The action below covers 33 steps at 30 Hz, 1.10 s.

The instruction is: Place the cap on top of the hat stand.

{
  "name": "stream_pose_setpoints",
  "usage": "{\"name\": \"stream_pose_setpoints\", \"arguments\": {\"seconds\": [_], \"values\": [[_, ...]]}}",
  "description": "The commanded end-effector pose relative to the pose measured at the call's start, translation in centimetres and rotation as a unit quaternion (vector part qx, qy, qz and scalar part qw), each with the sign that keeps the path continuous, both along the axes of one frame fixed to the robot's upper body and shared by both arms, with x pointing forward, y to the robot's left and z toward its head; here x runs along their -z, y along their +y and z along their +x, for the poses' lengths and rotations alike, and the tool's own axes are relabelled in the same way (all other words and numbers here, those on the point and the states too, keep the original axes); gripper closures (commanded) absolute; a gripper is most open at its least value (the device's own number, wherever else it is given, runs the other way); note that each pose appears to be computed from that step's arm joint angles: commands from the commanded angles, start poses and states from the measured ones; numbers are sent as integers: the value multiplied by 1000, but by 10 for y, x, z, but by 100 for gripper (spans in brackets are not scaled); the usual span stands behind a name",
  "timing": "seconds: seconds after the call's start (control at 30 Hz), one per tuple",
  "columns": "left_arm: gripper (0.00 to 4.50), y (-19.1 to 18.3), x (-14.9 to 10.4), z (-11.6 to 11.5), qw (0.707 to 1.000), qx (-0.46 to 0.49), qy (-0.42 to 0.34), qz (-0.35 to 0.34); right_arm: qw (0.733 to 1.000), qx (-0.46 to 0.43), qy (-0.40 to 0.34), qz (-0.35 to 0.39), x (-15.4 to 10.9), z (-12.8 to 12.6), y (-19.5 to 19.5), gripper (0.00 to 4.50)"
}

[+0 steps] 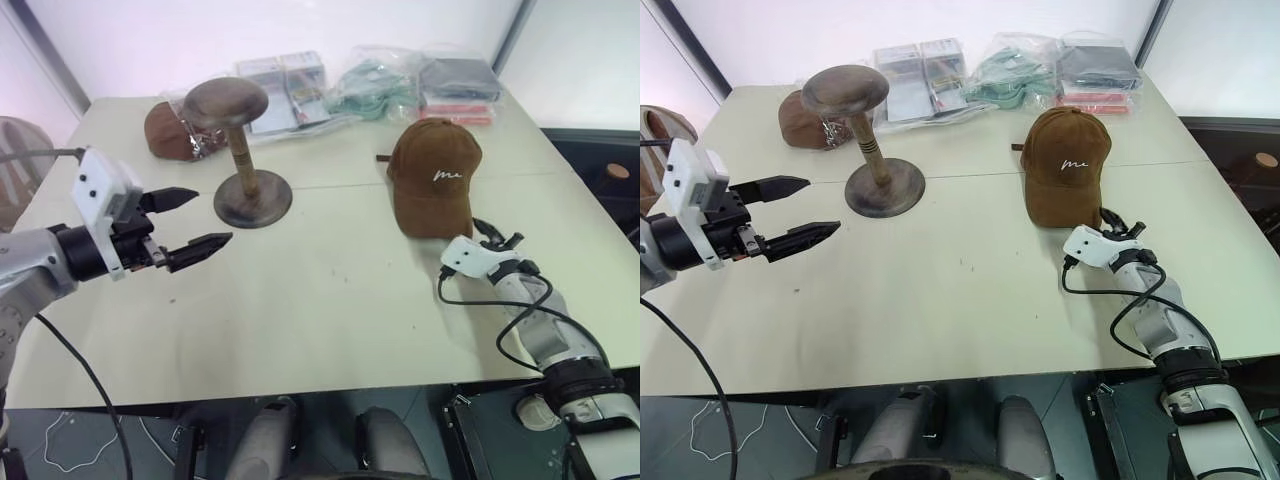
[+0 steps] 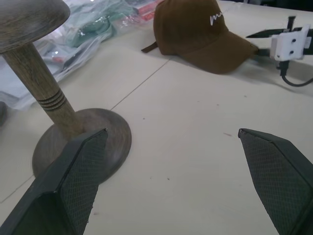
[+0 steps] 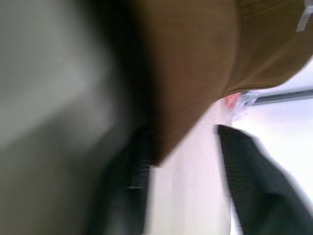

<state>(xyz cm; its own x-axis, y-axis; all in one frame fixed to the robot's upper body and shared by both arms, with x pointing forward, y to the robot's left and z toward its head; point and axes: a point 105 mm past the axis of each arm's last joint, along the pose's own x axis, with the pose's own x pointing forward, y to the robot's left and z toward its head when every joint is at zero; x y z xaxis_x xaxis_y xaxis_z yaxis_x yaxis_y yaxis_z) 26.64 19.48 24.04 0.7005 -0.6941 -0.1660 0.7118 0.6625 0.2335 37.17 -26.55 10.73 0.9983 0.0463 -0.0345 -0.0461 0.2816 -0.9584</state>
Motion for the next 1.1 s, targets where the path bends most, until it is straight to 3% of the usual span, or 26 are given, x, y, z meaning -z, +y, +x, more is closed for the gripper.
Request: {"name": "stream_pose_setpoints", "arguments": {"seconds": [0.03, 0.3, 0.77, 0.97, 1.1], "values": [[0, 1, -13, -4, 1000, -3, -28, 10, 1000, -4, -5, 0, 2, 0, 3, 445], [0, 1, -12, -2, 1000, -6, -28, 10, 998, -1, -67, 12, -14, -3, 6, 445], [0, 1, -3, 8, 1000, -11, -22, 2, 950, -37, -254, 176, -130, -31, 51, 445], [0, 9, 4, 14, 999, -43, -23, -6, 927, -81, -287, 225, -171, -33, 90, 445], [0, 14, 8, 20, 997, -73, -29, -12, 916, -111, -291, 253, -182, -28, 122, 445]]}}
